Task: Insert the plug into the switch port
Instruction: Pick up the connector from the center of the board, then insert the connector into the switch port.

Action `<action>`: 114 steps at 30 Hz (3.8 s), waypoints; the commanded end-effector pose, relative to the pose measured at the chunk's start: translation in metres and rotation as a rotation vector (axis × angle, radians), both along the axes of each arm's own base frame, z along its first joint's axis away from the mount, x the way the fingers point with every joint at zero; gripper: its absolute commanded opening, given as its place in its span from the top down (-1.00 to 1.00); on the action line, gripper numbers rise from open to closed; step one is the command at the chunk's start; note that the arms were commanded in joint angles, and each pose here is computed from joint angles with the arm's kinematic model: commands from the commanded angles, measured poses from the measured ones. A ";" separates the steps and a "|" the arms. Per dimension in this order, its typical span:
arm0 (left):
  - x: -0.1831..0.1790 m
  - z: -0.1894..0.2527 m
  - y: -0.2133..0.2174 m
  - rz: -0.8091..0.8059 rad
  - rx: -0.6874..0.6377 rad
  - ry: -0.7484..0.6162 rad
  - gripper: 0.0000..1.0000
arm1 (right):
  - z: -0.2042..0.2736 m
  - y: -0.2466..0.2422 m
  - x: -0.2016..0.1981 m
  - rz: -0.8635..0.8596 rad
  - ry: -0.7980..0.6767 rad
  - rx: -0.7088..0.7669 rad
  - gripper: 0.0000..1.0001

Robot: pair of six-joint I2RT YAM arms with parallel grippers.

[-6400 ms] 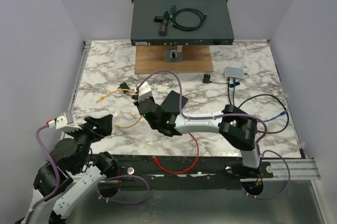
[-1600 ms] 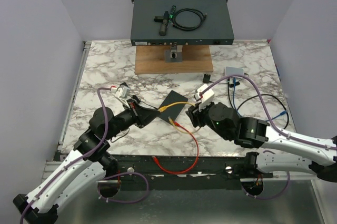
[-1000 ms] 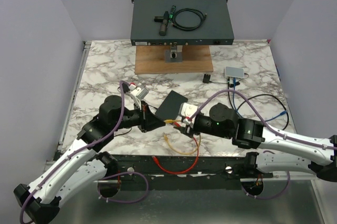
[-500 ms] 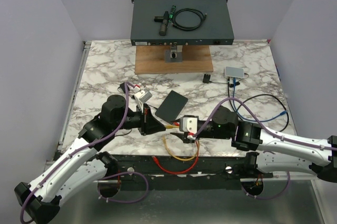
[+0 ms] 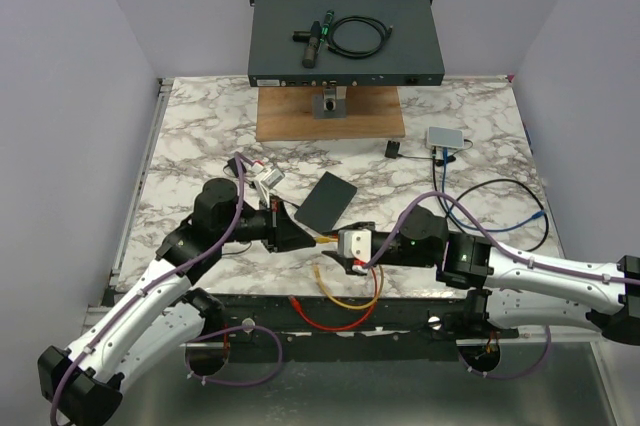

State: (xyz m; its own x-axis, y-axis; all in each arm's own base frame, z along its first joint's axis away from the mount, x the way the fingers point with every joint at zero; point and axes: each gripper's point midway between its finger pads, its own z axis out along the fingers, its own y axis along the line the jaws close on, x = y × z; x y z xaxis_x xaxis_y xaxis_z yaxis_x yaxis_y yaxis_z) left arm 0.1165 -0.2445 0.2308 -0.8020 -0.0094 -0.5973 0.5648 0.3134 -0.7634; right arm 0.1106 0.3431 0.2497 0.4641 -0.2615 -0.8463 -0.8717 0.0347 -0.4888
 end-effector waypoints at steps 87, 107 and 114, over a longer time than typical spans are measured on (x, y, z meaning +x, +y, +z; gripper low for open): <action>0.174 -0.057 0.022 0.585 0.231 -0.111 -0.34 | -0.136 -0.098 0.123 -0.905 0.300 -0.233 0.99; 0.227 -0.127 0.002 0.493 0.415 -0.083 -0.17 | -0.199 -0.083 0.135 -0.825 0.362 -0.272 0.99; 0.230 -0.145 0.000 0.465 0.413 -0.021 -0.10 | -0.208 -0.074 0.144 -0.803 0.359 -0.316 0.99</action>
